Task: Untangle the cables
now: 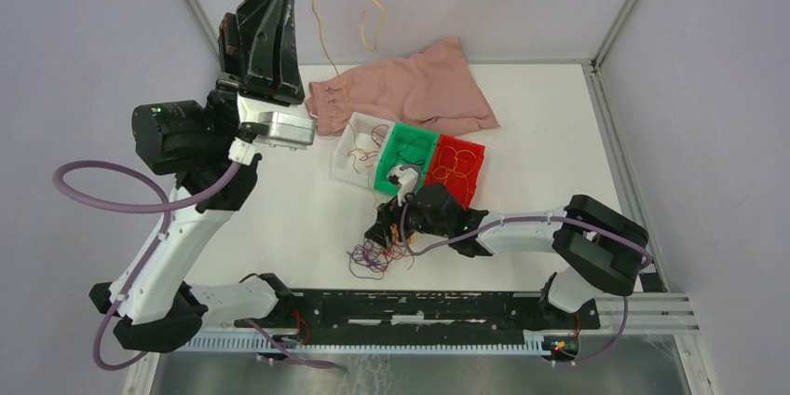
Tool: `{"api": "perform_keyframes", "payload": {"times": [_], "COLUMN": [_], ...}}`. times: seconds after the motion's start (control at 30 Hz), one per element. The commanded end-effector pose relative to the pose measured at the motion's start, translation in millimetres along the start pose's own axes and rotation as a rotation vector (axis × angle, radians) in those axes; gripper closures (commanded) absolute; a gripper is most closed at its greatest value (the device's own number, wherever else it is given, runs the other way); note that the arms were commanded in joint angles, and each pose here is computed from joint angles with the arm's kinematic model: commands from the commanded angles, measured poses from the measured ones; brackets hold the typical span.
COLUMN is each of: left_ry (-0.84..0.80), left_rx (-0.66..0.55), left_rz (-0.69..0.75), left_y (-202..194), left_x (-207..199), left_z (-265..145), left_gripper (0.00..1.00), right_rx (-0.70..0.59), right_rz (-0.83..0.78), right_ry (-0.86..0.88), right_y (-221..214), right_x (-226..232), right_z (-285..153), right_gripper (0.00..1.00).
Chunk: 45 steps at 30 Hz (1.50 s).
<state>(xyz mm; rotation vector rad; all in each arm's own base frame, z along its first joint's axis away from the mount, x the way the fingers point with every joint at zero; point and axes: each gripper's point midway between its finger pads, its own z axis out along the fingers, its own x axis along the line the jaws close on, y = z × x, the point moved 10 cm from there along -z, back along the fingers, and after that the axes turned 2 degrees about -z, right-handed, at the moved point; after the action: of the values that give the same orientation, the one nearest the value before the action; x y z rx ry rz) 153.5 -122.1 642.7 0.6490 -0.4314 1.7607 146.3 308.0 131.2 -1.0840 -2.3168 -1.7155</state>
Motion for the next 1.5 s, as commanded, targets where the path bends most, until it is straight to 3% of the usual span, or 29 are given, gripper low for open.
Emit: {"api": "perform_keyframes", "payload": {"times": [0.0,0.23,0.53,0.63,0.77,0.87,1.27,1.33,1.47], "left_ry": [0.239,0.274,0.349,0.377,0.418,0.421,0.550,0.542,0.367], "left_rx": [-0.039,-0.054,-0.145,-0.186,-0.210,-0.227,-0.280,-0.258,-0.172], "left_rz": [0.120,0.088,0.125,0.137,0.158,0.198,0.434,0.395,0.194], "left_y": [18,22,34,39,45,48,76,74,56], "left_x": [56,68,95,104,117,122,169,167,133], "left_z": [7,15,32,37,41,41,37,34,28], "left_gripper": [0.97,0.97,0.97,0.97,0.97,0.97,0.97,0.97,0.97], "right_rx": [-0.063,-0.148,-0.129,-0.123,-0.107,-0.075,-0.102,-0.120,-0.178], "right_rz": [-0.043,-0.104,-0.100,-0.083,-0.054,-0.035,-0.035,-0.037,-0.070], "right_ry": [0.023,0.040,0.001,-0.024,-0.049,-0.054,-0.245,-0.263,-0.225], "right_y": [5,6,0,-4,-12,-19,-46,-45,-20], "right_x": [8,12,7,3,0,-3,-27,-28,-15], "right_z": [-5,-18,-19,-18,-17,-14,-42,-47,-55], "right_gripper": [0.17,0.10,0.14,0.27,0.55,0.65,0.62,0.59,0.40]}}
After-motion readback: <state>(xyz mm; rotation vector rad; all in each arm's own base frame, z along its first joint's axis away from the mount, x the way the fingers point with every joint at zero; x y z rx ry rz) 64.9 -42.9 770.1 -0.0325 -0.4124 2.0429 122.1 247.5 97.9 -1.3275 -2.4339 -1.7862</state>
